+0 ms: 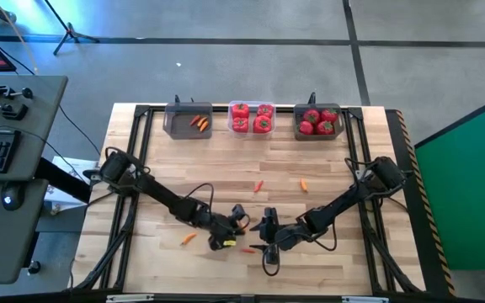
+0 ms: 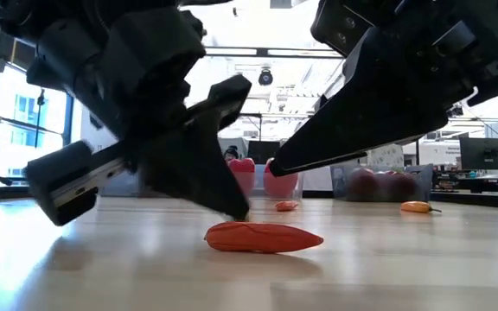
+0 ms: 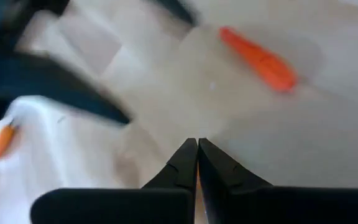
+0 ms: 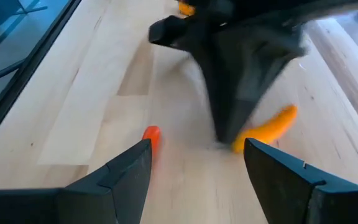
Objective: Sort produce into baskets
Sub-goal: Put the yellow chili pepper into the left black bin
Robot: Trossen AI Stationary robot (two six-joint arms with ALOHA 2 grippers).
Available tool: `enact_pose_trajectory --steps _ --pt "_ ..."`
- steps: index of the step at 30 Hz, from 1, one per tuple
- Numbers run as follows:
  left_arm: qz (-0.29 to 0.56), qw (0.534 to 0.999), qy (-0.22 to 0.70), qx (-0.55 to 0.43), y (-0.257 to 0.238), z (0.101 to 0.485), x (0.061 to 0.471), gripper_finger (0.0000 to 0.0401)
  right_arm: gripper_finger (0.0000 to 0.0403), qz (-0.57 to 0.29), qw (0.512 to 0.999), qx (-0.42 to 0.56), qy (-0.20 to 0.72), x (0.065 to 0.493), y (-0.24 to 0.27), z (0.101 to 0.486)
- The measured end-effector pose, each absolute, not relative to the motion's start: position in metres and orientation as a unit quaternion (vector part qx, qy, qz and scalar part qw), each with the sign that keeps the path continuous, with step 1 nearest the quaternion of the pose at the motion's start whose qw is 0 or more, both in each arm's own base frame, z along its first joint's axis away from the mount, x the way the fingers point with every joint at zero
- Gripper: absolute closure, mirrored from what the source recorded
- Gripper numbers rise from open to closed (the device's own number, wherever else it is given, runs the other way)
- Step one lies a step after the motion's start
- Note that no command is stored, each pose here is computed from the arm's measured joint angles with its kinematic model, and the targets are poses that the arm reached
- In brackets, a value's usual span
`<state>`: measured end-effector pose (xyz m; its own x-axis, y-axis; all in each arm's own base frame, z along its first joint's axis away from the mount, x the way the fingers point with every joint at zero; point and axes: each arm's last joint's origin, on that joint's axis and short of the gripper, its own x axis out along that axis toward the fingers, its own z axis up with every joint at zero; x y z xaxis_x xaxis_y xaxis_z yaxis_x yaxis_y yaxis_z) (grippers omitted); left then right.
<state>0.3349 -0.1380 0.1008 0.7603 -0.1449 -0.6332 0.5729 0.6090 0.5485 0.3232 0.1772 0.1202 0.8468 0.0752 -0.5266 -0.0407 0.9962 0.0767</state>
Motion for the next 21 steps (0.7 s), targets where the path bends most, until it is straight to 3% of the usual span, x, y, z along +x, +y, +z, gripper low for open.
enact_pose_trajectory --steps 9,16,21 --pt "-0.192 0.841 0.325 0.389 -0.129 0.125 0.333 0.0345 0.0158 0.036 0.958 0.029 0.283 0.322 0.177 0.119" --pt "-0.213 0.84 0.386 0.318 -0.106 0.131 0.346 0.0286 0.0158 0.033 0.958 0.029 0.285 0.324 0.175 0.119" --pt "-0.209 0.842 0.399 0.296 -0.095 0.13 0.348 0.0271 0.0158 0.034 0.957 0.032 0.288 0.325 0.171 0.118"
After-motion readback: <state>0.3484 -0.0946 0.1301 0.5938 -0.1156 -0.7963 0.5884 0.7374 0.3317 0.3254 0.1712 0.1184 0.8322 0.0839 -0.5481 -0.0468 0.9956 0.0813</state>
